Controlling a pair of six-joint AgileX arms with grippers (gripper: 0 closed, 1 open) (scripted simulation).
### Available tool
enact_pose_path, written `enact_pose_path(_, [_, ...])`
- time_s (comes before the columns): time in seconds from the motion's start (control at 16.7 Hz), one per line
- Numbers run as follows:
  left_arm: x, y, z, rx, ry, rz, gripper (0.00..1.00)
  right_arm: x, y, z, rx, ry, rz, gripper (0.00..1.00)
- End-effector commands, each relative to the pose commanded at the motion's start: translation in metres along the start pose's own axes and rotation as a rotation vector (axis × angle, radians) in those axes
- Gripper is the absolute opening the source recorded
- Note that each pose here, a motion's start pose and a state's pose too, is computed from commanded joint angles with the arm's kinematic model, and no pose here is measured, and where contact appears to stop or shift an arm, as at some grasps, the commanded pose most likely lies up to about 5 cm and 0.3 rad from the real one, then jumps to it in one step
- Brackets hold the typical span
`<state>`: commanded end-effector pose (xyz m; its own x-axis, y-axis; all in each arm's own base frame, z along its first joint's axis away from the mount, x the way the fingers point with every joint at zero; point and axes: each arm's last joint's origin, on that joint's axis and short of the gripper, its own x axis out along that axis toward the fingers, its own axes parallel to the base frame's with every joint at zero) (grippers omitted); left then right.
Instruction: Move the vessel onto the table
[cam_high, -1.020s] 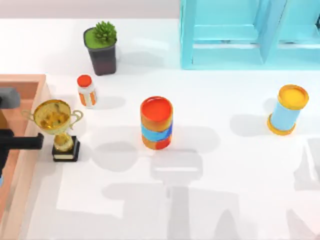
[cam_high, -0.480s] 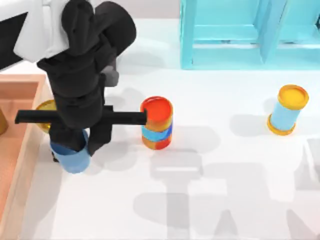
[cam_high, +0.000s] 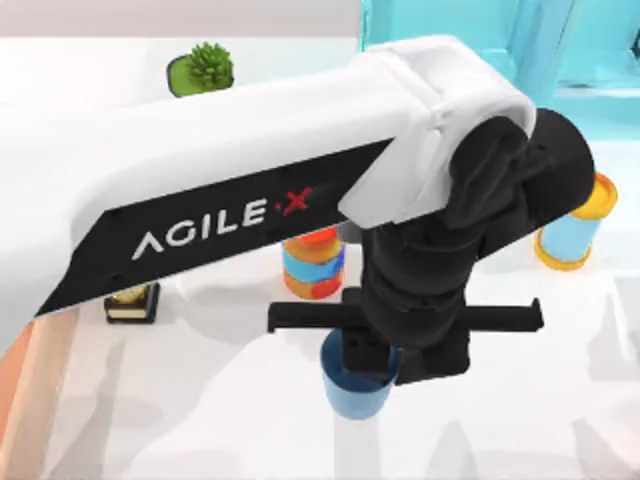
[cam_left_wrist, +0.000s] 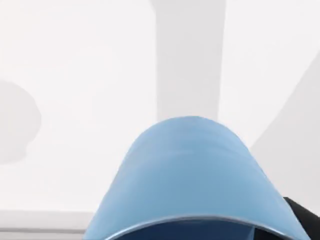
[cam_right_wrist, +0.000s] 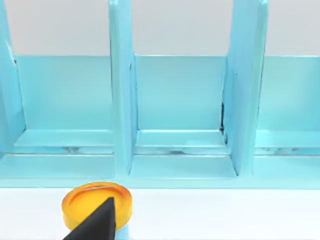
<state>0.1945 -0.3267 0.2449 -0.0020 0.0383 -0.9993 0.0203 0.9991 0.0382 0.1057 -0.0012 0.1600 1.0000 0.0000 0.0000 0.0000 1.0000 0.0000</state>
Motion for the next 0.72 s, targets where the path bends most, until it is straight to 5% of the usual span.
enact_pose_path(0.42, [0.004, -0.004, -0.002, -0.003, -0.002, -0.003, 0.0, 0.0, 0.0, 0.0, 0.0, 0.0, 0.0, 1.0])
enact_pose_path(0.72, [0.045, 0.0, -0.002, -0.001, -0.002, -0.003, 0.0, 0.0, 0.0, 0.0, 0.0, 0.0, 0.0, 1.0])
